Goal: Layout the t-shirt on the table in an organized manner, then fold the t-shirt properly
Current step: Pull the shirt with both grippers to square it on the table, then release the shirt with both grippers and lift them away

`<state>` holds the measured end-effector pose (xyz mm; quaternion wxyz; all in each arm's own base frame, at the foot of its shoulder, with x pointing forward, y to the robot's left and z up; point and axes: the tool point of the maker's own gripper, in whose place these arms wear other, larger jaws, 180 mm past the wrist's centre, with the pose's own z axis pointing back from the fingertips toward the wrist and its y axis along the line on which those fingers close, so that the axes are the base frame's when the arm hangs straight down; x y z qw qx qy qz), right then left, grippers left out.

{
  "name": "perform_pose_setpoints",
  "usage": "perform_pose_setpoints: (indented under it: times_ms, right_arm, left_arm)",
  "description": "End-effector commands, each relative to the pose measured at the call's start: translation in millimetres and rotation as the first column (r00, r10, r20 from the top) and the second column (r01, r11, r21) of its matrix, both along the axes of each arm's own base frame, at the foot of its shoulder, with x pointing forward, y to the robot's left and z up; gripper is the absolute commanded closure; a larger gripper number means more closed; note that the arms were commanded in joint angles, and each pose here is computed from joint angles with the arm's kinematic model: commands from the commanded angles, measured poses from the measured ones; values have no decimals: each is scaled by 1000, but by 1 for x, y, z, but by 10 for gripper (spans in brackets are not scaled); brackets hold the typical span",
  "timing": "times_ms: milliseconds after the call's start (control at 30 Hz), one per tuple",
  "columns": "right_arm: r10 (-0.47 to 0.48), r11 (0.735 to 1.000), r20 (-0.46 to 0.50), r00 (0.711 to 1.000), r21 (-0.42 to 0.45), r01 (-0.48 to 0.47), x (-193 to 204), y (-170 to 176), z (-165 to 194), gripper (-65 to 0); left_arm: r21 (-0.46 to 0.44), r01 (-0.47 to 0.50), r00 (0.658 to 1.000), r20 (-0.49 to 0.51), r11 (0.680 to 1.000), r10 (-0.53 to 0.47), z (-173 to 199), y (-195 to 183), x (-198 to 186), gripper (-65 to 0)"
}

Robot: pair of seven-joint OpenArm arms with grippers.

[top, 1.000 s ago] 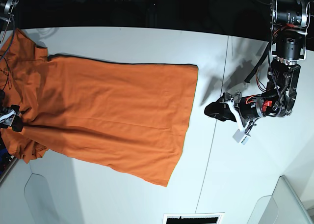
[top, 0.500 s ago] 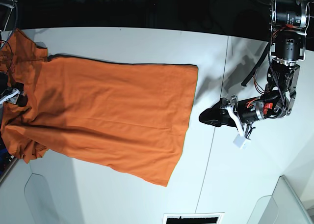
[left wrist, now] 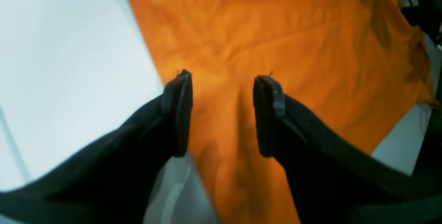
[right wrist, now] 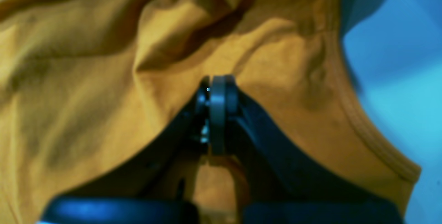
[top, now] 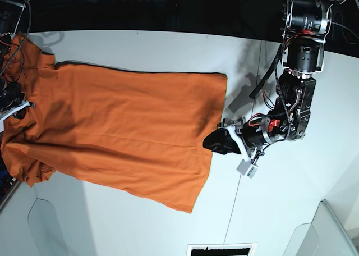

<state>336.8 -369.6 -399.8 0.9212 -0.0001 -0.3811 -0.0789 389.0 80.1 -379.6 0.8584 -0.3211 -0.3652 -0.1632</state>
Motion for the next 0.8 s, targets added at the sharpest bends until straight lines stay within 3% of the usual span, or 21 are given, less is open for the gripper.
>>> perform_pose_setpoints:
  times_ms: [0, 367, 667, 767]
  right_arm:
    - [-1, 1000, 56, 998, -22, 2, 11, -9, 19, 0]
    - [4, 1000, 37, 999, 9, -4, 10, 4, 9, 0]
    - [1, 1000, 37, 999, 30, -3, 10, 7, 9, 0]
    - [47, 996, 66, 997, 71, -52, 13, 18, 13, 0]
  left_arm:
    - [-19, 5, 999, 53, 1000, -4, 17, -4, 12, -287]
    - [32, -54, 983, -174, 998, 58, -57, 23, -19, -287]
    - [79, -100, 949, -293, 992, 119, -71, 92, -55, -287]
    - [74, -129, 939, -312, 989, 146, -73, 108, -66, -287]
